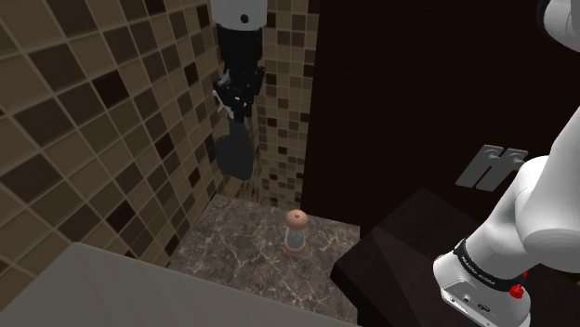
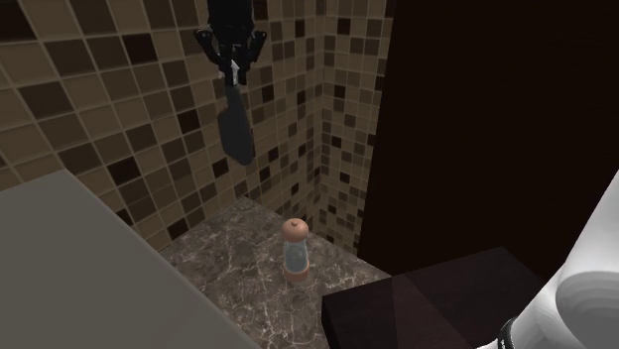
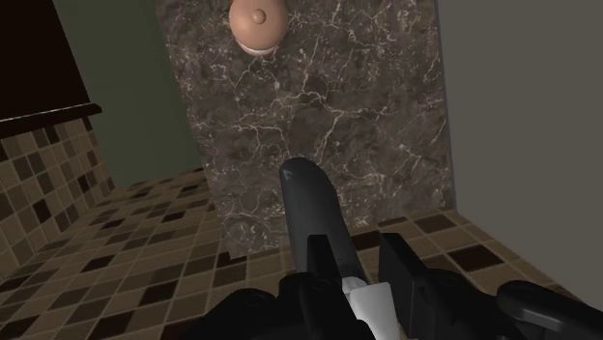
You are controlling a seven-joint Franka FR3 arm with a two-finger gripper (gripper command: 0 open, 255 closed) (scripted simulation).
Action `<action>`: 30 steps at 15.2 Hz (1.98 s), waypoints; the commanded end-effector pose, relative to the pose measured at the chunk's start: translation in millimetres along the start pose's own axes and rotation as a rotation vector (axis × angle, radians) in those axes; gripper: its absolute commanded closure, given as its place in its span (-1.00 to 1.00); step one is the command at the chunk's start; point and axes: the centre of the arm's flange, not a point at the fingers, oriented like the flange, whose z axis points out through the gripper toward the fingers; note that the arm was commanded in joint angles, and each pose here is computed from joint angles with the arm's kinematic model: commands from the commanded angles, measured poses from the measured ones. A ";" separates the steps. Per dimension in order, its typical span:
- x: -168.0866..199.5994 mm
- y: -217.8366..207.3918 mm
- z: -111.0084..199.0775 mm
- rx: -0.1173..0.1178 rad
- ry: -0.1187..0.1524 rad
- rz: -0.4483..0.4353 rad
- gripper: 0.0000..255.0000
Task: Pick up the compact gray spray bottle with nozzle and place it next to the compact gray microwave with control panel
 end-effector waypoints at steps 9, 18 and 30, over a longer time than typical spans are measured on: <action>2.2 -3.3 -52.6 0.000 0.000 0.000 1.00; 4.6 -6.2 -100.0 0.000 0.000 0.000 1.00; -36.4 -100.7 -119.3 0.000 0.000 0.000 1.00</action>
